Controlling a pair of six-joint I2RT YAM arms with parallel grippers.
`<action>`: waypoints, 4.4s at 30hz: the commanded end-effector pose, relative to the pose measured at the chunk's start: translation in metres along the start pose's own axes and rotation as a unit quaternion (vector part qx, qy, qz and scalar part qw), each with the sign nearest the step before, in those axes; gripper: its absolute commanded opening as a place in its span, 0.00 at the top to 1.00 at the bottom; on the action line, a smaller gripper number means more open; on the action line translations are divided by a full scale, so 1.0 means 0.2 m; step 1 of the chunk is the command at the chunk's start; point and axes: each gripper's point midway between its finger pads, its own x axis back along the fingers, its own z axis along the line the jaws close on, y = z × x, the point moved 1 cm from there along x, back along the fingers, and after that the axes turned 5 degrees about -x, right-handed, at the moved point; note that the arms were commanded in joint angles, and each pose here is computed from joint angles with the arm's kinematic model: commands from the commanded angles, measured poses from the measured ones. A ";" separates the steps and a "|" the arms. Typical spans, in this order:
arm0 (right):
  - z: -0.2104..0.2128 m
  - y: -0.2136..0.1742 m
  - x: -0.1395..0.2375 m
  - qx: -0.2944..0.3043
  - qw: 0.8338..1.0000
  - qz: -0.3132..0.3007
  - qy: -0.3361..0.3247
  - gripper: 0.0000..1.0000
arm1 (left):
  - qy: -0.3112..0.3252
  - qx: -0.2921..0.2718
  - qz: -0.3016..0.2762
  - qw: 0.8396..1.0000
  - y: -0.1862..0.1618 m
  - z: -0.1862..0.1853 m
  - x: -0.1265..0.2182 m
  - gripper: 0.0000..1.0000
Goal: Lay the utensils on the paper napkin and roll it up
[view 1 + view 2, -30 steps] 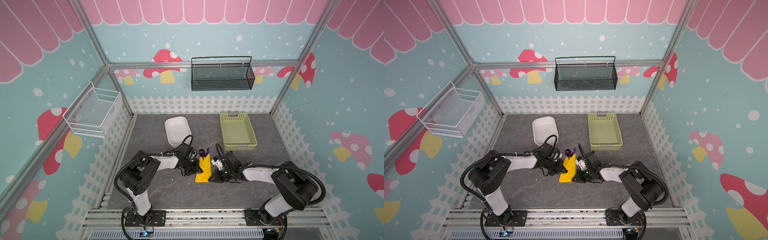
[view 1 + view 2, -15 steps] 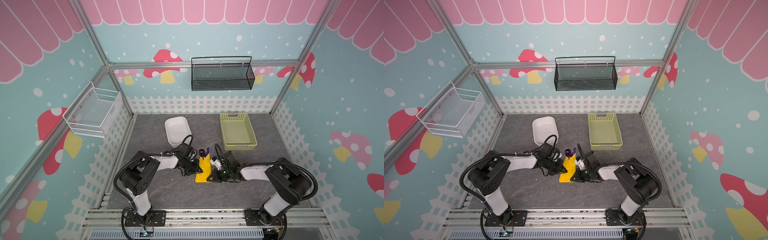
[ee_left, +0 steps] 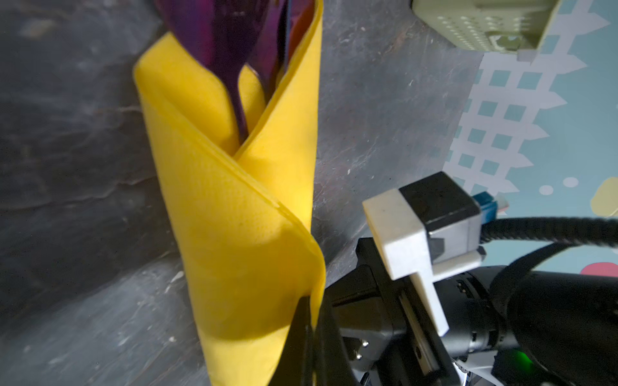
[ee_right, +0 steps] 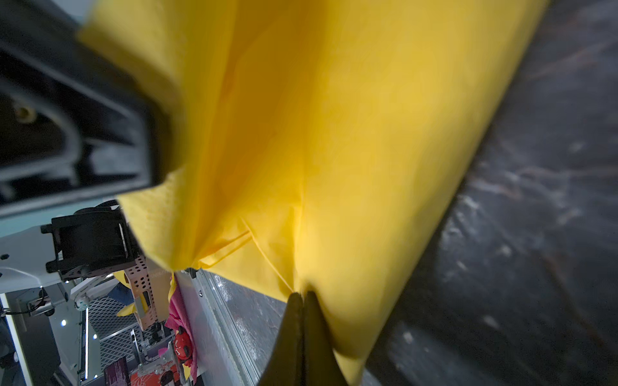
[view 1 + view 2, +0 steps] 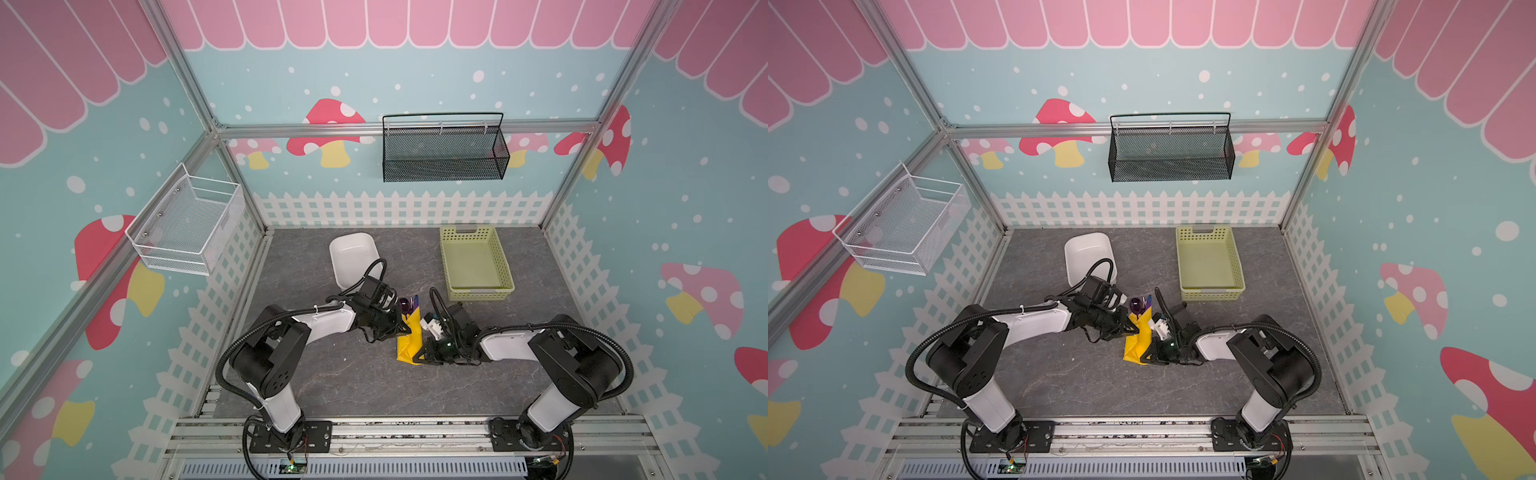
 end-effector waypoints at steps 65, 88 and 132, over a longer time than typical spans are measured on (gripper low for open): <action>-0.12 -0.08 0.09 -0.024 0.998 -0.046 -0.041 0.98 | 0.031 -0.015 0.087 0.996 -0.08 0.02 -0.44 1.00; 0.12 0.02 0.14 -0.068 0.983 -0.088 0.143 0.98 | 0.041 0.067 -0.043 0.996 0.08 0.26 -0.22 1.00; -0.10 0.03 -0.11 -0.069 0.997 -0.013 0.023 0.99 | 0.081 -0.042 0.048 0.995 -0.01 0.08 -0.25 1.00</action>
